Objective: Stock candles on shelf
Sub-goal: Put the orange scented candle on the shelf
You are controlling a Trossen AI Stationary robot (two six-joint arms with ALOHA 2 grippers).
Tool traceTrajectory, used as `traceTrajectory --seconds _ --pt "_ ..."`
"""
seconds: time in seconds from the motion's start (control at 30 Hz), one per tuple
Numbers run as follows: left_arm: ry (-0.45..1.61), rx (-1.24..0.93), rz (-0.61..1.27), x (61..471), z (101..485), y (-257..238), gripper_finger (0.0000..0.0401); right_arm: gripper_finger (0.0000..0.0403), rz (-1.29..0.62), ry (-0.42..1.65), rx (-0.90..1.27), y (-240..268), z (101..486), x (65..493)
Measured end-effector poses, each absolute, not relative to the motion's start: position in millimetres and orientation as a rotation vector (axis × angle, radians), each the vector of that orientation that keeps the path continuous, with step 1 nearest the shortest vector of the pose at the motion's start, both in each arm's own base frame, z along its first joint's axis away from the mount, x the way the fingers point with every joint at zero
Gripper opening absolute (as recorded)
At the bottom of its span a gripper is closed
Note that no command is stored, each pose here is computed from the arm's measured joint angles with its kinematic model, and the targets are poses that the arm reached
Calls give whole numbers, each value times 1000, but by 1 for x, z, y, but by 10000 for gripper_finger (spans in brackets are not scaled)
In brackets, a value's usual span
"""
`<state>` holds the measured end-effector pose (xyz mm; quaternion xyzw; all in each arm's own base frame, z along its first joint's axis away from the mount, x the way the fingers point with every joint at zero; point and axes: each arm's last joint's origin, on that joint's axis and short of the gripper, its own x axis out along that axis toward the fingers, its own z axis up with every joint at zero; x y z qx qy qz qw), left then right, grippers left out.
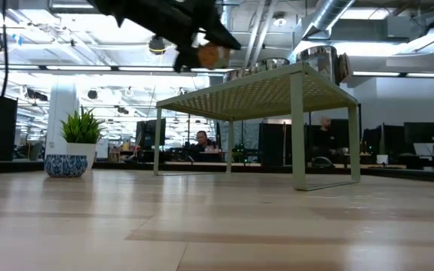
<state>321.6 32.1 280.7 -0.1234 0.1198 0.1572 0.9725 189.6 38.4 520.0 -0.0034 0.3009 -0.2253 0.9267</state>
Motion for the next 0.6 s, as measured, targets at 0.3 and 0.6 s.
traceTrajectory --seconds 0.3,0.6 --pt "302 -246 223 366 267 16 287 172 -462 649 -30 42 514 203" --pt "305 -239 183 395 264 1 287 172 -463 656 -33 43 512 206"
